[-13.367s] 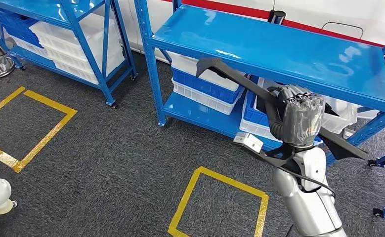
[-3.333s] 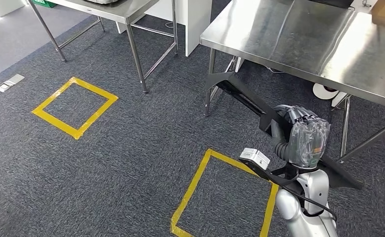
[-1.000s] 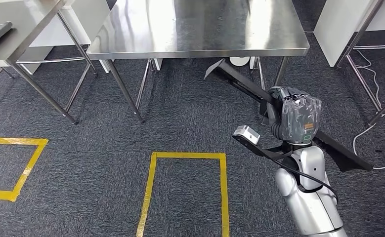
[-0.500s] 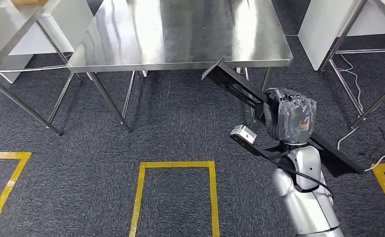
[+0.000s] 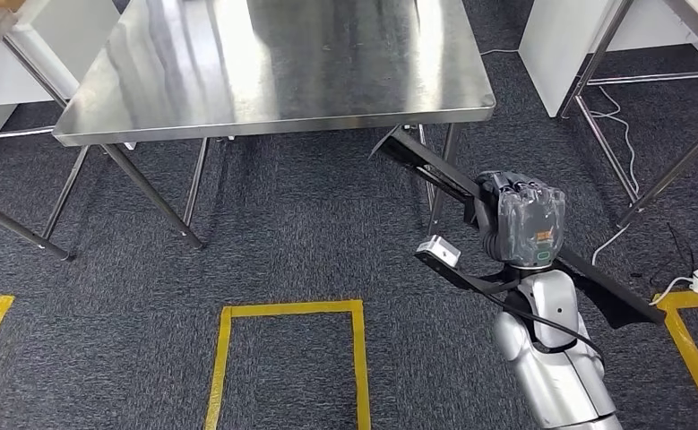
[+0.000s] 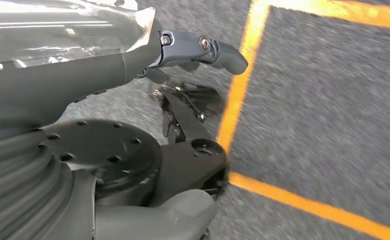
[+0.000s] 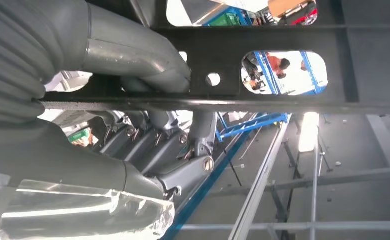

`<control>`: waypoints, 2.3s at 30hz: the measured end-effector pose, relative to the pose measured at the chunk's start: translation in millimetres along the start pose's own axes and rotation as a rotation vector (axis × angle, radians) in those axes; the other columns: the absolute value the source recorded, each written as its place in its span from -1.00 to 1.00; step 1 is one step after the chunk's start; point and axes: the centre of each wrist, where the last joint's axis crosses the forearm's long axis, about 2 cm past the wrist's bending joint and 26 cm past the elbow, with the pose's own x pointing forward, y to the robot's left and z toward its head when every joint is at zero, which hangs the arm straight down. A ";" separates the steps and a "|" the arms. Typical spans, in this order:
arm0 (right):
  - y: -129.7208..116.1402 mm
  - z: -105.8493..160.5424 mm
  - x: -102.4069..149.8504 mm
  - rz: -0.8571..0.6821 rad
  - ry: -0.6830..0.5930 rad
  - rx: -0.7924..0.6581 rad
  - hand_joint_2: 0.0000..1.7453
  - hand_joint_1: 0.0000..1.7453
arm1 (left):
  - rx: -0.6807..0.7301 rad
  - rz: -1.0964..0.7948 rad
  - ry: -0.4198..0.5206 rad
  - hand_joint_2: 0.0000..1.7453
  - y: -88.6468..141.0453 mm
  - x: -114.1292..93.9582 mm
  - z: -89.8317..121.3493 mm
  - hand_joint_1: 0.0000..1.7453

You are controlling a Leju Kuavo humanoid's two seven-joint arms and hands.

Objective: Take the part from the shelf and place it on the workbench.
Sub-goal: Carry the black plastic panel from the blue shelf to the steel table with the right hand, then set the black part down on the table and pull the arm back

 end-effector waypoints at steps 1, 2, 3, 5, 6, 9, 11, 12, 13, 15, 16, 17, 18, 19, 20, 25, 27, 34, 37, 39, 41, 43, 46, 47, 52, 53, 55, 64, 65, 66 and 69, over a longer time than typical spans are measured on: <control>1.2 2.9 0.3 0.001 0.000 0.009 1.00 1.00 | -0.001 0.001 -0.001 1.00 -0.4 0.4 -0.2 -1.00; 2.3 5.4 0.6 0.001 0.001 0.016 1.00 1.00 | -0.002 0.002 -0.001 1.00 -0.7 0.2 0.0 -1.00; 3.1 7.3 1.0 0.001 0.001 0.023 1.00 1.00 | -0.003 0.003 0.000 1.00 -0.8 -0.3 0.2 -1.00; 3.5 8.2 1.8 0.003 0.000 0.026 1.00 1.00 | -0.003 0.007 0.002 1.00 -0.2 -1.0 0.5 -1.00; 3.6 8.2 2.3 0.003 0.000 0.027 1.00 1.00 | -0.002 0.008 0.002 1.00 0.8 -1.0 0.3 -1.00; 3.6 8.2 3.0 0.005 -0.001 0.027 1.00 1.00 | 0.003 0.008 0.001 1.00 3.7 -1.3 0.2 -1.00; 2.6 5.6 3.8 0.003 -0.002 0.019 1.00 1.00 | 0.005 0.007 0.002 1.00 5.2 -1.7 0.2 -1.00; 1.9 3.6 3.9 0.003 -0.003 0.013 1.00 1.00 | 0.005 0.008 0.003 1.00 4.7 -2.4 0.6 -1.00; 1.0 1.4 3.8 0.004 -0.004 0.007 1.00 1.00 | 0.003 0.009 0.005 1.00 4.2 -3.2 1.0 -1.00; -0.5 -2.8 2.9 0.007 -0.006 -0.002 1.00 1.00 | -0.001 0.011 0.006 1.00 1.7 -3.8 1.5 -1.00; -1.0 -4.2 2.7 0.008 -0.007 -0.005 1.00 1.00 | -0.004 0.012 0.005 1.00 0.7 -3.5 1.5 -1.00; -1.2 -4.8 2.4 0.008 -0.007 -0.007 1.00 1.00 | -0.006 0.013 0.005 1.00 -0.6 -3.3 1.6 -1.00; -1.4 -5.3 2.1 0.009 -0.007 -0.008 1.00 1.00 | -0.008 0.014 0.006 1.00 -2.0 -3.8 1.9 -1.00; -1.8 -6.3 1.9 0.010 -0.008 -0.011 1.00 1.00 | -0.011 0.015 0.007 1.00 -3.3 -4.2 2.3 -1.00; -2.5 -8.0 1.8 0.011 -0.009 -0.015 1.00 1.00 | -0.013 0.016 0.008 1.00 -4.4 -4.5 2.5 -1.00; -6.2 -16.3 1.2 0.013 -0.012 -0.039 1.00 1.00 | -0.016 0.018 0.008 1.00 -6.4 -4.3 2.7 -1.00; -7.0 -16.8 0.8 0.014 -0.012 -0.042 1.00 1.00 | -0.014 0.016 0.008 1.00 -5.6 -4.4 2.7 -1.00; -8.3 -17.1 0.7 0.015 -0.014 -0.047 1.00 1.00 | -0.019 0.017 0.008 1.00 -5.8 -4.5 2.7 -1.00; -9.7 -18.0 0.6 0.016 -0.015 -0.053 1.00 1.00 | -0.026 0.018 0.005 1.00 -6.3 -4.1 2.6 -1.00; -11.1 -18.9 0.2 0.017 -0.016 -0.058 1.00 1.00 | -0.029 0.019 0.003 1.00 -7.1 -3.8 2.6 -1.00; -11.5 -18.9 0.1 0.017 -0.017 -0.060 1.00 1.00 | -0.030 0.019 0.002 1.00 -7.2 -3.7 2.5 -1.00; -11.8 -18.8 -0.3 0.018 -0.016 -0.061 1.00 1.00 | -0.030 0.019 0.002 1.00 -7.1 -3.7 2.5 -1.00; -11.9 -18.1 -1.7 0.021 -0.014 -0.060 1.00 1.00 | -0.031 0.018 0.002 1.00 -7.0 -3.8 2.5 -1.00; -11.7 -17.2 -2.2 0.022 -0.013 -0.058 1.00 1.00 | -0.033 0.018 0.002 1.00 -7.1 -4.0 2.6 -1.00; -12.1 -14.8 -4.7 0.028 -0.012 -0.055 1.00 1.00 | -0.039 0.019 0.001 1.00 -8.3 -4.4 2.9 -1.00; -12.5 -14.8 -5.1 0.029 -0.013 -0.056 1.00 1.00 | -0.041 0.019 0.000 1.00 -9.1 -4.4 3.1 -1.00; -13.2 -14.4 -6.0 0.031 -0.013 -0.057 1.00 1.00 | -0.046 0.020 0.000 1.00 -10.7 -4.9 3.5 -1.00; -13.9 -7.1 -8.3 0.034 -0.002 -0.051 1.00 1.00 | -0.046 0.009 -0.003 1.00 -8.1 -4.2 2.8 -1.00; -13.4 -4.9 -8.6 0.034 0.000 -0.046 1.00 1.00 | -0.046 0.007 -0.002 1.00 -7.6 -4.1 2.7 -1.00; -13.2 -3.3 -9.0 0.034 0.003 -0.044 1.00 1.00 | -0.045 0.006 -0.002 1.00 -7.1 -3.9 2.6 -1.00; -15.2 -2.3 -10.9 0.038 0.011 -0.049 1.00 1.00 | -0.048 0.004 -0.001 1.00 -7.8 -3.5 2.4 -1.00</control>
